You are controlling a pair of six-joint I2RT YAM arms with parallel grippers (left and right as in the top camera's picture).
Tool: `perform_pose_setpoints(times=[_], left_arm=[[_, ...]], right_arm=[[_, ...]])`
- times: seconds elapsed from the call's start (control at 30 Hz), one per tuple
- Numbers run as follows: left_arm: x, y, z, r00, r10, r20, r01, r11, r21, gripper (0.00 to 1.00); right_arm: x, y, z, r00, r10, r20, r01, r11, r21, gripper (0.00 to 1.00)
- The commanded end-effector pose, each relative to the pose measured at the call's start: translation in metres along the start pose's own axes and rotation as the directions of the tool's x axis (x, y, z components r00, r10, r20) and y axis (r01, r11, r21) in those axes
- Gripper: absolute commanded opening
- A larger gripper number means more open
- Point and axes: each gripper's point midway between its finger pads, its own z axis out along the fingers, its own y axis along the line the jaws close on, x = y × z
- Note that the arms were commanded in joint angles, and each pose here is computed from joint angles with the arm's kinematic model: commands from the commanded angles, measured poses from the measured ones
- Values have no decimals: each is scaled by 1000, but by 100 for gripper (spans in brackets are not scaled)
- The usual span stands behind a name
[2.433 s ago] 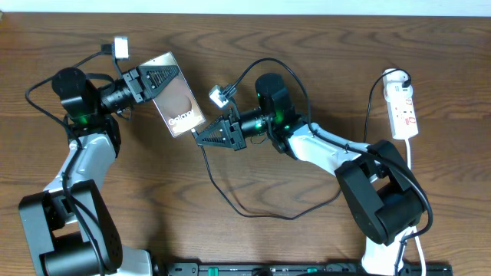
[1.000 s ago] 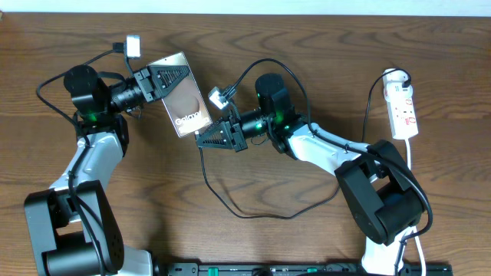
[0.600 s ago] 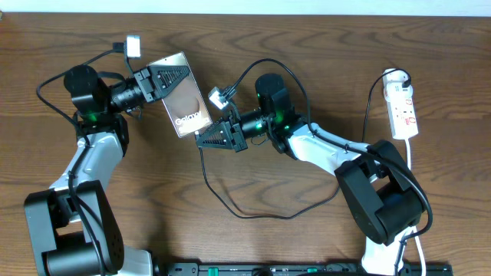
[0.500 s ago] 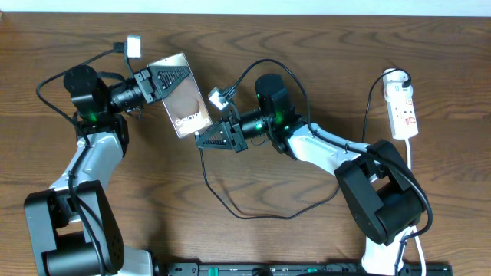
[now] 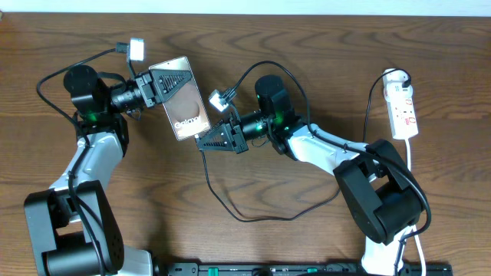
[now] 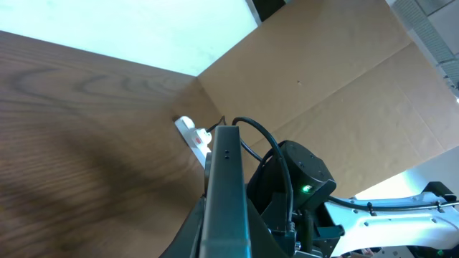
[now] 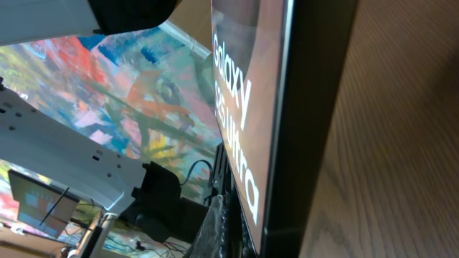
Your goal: Plug charger to phone and switch on socket
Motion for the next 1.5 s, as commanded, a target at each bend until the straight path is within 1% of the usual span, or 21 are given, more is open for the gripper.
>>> perform_pose_setpoints(times=[0.0,0.33,0.57,0.73,0.83,0.9,0.97,1.07,1.13,1.17,1.3,1.43,1.47], left_arm=[[20,-14,4,995,19,-99,-11,997,77,7],[9,-6,5,999,-19,-37,20,999,27,7],[-2,2,-4,1000,-19,16,19,1000,-13,8],[-11,9,-21,998,-34,58,36,998,-44,8],[-16,14,-33,996,-38,82,43,997,-61,8],[-17,15,-40,995,-40,87,46,997,-65,7],[-16,14,-45,996,-41,79,46,997,-60,8],[-14,12,-47,997,-42,66,45,998,-51,8],[-13,12,-47,997,-41,63,44,998,-49,8],[-13,12,-47,997,-41,63,45,998,-49,7],[-13,12,-47,997,-33,63,36,998,-50,7],[-13,12,-47,997,-34,62,37,998,-49,7],[-13,12,-47,998,-34,62,37,998,-49,8]], right_arm=[[-21,0,-4,997,-54,51,52,997,48,1],[-19,-2,-4,998,-52,45,50,997,51,1],[-4,-14,-8,1000,8,15,-9,996,86,1],[1,-32,-18,998,62,30,-66,985,158,1],[8,-52,-30,989,138,53,-147,956,254,1],[16,-70,-41,978,197,73,-210,917,338,1],[31,-94,-59,951,286,114,-306,831,464,1],[58,-124,-93,899,399,180,-416,652,634,1],[73,-134,-116,867,453,208,-451,532,717,1],[77,-136,-126,857,469,213,-452,486,748,1],[84,-133,-169,835,496,237,-401,253,881,1],[85,-122,-207,822,480,306,-350,2,937,1],[88,-121,-213,818,478,319,-340,-45,939,1]])
